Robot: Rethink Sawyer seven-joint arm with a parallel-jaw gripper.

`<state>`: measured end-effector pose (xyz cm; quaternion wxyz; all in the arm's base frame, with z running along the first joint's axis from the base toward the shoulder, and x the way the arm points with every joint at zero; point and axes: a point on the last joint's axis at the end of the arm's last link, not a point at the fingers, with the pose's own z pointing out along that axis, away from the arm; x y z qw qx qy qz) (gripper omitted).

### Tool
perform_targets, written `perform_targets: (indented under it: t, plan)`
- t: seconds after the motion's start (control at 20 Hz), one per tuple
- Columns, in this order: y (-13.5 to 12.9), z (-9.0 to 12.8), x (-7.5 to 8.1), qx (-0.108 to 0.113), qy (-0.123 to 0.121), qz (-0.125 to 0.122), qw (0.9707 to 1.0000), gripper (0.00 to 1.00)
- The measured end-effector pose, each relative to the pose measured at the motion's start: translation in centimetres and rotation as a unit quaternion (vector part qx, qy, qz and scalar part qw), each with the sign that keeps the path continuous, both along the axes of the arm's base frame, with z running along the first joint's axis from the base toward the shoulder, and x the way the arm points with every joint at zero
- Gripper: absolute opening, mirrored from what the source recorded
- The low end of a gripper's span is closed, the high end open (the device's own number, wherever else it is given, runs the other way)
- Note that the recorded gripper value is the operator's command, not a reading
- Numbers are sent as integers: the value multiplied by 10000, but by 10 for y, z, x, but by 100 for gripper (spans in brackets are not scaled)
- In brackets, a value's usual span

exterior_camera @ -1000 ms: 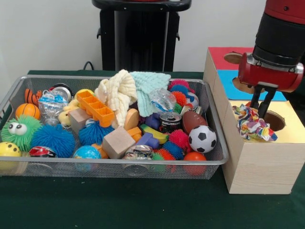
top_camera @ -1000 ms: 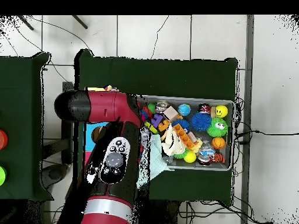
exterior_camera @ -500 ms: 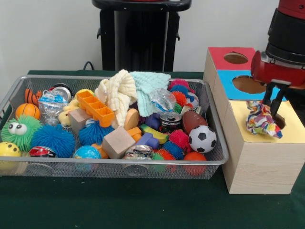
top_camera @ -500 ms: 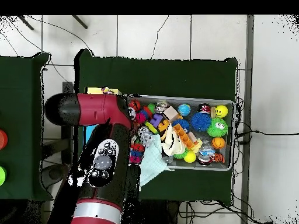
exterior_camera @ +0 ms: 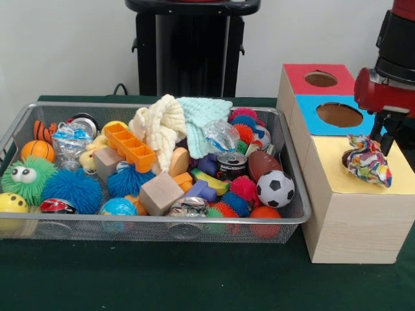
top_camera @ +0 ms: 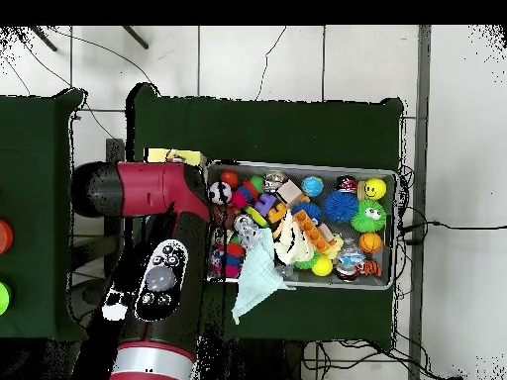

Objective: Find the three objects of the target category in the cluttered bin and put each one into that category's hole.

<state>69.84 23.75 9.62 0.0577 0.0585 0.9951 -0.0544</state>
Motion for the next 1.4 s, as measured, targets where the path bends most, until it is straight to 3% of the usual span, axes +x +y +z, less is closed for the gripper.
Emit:
perform_targets:
  t: [0.8, 1.4]
  plan:
    - [-76, -13, 28, 192, 33, -580, 9981, 0]
    - [-81, -13, 34, 326, 27, -646, 9974, 0]
